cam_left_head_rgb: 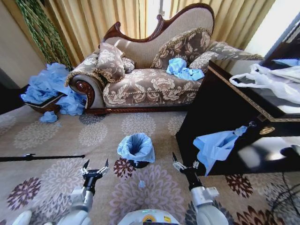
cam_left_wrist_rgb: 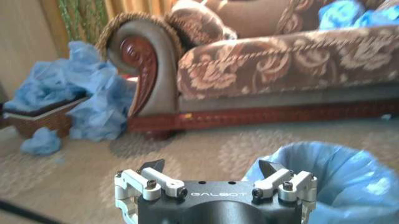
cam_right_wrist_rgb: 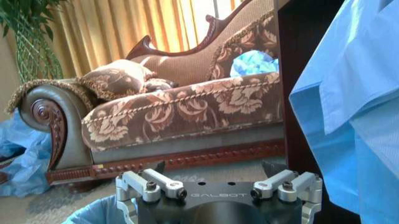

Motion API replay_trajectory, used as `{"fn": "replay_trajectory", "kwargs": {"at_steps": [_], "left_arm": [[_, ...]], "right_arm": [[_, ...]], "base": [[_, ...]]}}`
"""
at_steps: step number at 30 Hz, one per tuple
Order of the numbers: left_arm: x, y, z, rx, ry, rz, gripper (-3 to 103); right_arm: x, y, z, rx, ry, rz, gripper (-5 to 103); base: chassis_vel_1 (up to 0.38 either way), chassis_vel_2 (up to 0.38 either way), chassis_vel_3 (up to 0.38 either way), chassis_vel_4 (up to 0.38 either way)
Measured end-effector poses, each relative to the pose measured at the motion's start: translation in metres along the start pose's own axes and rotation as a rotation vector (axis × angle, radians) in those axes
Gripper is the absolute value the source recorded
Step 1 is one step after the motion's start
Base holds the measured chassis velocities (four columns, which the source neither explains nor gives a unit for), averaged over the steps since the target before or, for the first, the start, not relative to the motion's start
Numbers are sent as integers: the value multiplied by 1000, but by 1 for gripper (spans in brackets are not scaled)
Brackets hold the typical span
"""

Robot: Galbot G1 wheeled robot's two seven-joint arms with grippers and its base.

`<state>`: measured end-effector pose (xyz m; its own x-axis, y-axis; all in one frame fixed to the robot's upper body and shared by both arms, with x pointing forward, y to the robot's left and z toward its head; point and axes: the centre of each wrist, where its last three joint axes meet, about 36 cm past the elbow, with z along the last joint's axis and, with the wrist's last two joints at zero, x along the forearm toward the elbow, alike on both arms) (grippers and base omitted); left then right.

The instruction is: Place a garbage bag over the trash bin.

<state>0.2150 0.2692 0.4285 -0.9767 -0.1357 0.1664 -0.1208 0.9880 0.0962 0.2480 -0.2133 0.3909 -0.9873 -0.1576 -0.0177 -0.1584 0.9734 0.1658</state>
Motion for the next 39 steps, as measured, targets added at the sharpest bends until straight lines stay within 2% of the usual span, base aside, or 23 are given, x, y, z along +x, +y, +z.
{"fn": "replay_trajectory", "kwargs": {"at_steps": [5, 10, 39], "left_arm": [[-3, 3, -12, 6, -52, 92, 100], [-1, 6, -25, 31, -54, 137, 100], [-1, 4, -29, 39, -46, 143, 100]], "right_arm": [[1, 2, -8, -15, -7, 12, 100], [5, 8, -15, -36, -5, 16, 100], [4, 10, -16, -42, -2, 17, 100]], "base": [[0, 0, 0, 0], [0, 0, 0, 0], [0, 0, 0, 0]]}}
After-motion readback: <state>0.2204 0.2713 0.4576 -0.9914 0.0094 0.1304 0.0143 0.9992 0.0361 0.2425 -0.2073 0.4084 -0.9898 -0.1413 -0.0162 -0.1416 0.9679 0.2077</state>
